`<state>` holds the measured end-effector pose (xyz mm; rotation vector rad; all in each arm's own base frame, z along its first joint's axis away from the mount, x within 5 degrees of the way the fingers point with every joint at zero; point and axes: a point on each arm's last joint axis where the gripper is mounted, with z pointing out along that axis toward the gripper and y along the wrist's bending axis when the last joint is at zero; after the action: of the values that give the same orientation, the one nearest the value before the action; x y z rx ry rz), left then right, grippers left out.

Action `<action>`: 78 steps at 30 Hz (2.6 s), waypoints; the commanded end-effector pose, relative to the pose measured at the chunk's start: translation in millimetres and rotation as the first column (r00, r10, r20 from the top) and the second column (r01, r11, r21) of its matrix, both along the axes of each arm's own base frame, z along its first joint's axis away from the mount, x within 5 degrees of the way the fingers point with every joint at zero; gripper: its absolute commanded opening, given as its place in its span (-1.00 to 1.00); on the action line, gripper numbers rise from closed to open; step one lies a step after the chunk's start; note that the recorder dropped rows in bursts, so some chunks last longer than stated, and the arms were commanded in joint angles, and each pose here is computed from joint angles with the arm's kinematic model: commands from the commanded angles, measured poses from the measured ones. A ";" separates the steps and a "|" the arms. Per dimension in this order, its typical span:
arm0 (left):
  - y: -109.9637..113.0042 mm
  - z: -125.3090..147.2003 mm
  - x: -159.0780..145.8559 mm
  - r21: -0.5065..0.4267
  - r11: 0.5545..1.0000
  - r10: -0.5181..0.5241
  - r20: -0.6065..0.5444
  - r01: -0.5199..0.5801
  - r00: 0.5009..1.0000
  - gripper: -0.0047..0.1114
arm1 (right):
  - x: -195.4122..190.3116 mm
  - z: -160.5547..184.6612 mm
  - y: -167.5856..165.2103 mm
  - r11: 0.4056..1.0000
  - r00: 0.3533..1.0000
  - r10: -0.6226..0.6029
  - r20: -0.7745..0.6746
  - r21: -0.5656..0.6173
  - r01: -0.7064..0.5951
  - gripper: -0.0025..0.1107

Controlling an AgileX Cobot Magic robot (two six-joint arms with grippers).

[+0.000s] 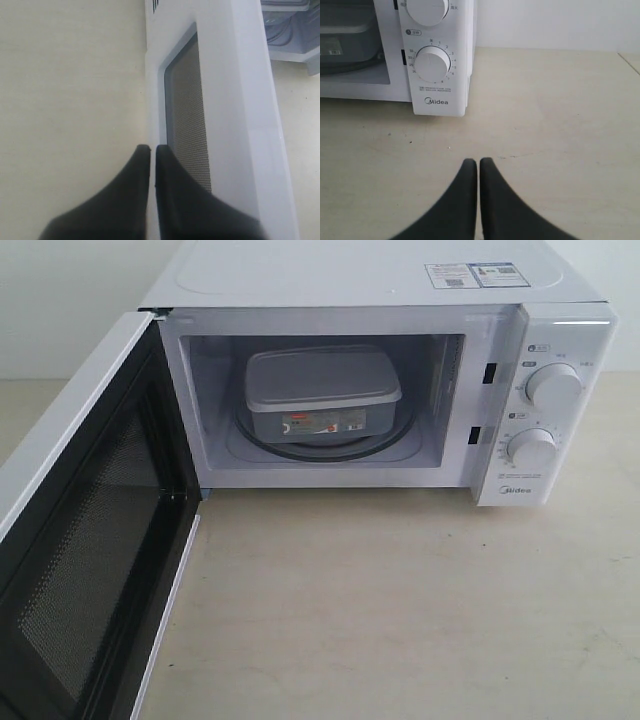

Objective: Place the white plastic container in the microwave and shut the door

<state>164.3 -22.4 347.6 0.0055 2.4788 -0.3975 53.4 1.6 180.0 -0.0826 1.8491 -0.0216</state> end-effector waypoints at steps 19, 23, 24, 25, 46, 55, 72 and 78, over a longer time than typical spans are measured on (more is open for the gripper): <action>-1.0 6.2 4.8 -0.020 1.000 0.018 0.088 -0.016 0.996 -0.84 | -0.3 0.6 -0.2 1.000 1.000 0.002 0.006 -0.015 -0.002 -0.96; -7.5 3.0 12.8 -0.044 0.996 -0.073 0.071 0.077 0.995 -0.84 | -0.3 0.6 -0.2 1.000 1.000 0.002 0.006 -0.015 -0.002 -0.96; -10.3 -0.8 16.6 -0.057 0.991 -0.114 0.048 0.117 0.992 -0.84 | -0.3 0.6 -0.2 1.000 1.000 0.002 0.006 -0.015 -0.002 -0.96; -14.1 -12.2 24.0 -0.077 0.979 -0.190 -0.033 0.187 0.981 -0.84 | -0.3 0.6 -0.2 1.000 1.000 0.002 0.006 -0.015 -0.002 -0.96; -94.0 -36.0 41.7 -0.276 0.793 -0.569 -0.016 0.543 0.822 -0.84 | -0.3 0.6 -0.2 1.000 1.000 0.002 0.006 -0.015 -0.002 -0.96; -110.1 -45.4 64.0 -0.360 0.760 -0.561 0.057 0.541 0.826 -0.84 | -0.3 0.6 -0.2 1.000 1.000 0.002 0.006 -0.015 -0.002 -0.96; -97.4 7.8 43.1 -0.101 0.725 -0.658 0.186 0.681 0.729 -0.84 | 1.5 10.1 5.3 0.953 0.996 -0.024 0.090 0.304 -0.004 -0.96; -115.7 -36.9 86.5 -0.216 0.694 -0.680 0.118 0.687 0.723 -0.84 | 2.5 19.2 5.8 0.889 0.984 -0.061 0.168 0.457 -0.023 -0.96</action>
<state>237.3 -132.0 327.2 0.8603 2.2723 -0.9722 55.9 8.0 194.5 0.2239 1.6846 0.3465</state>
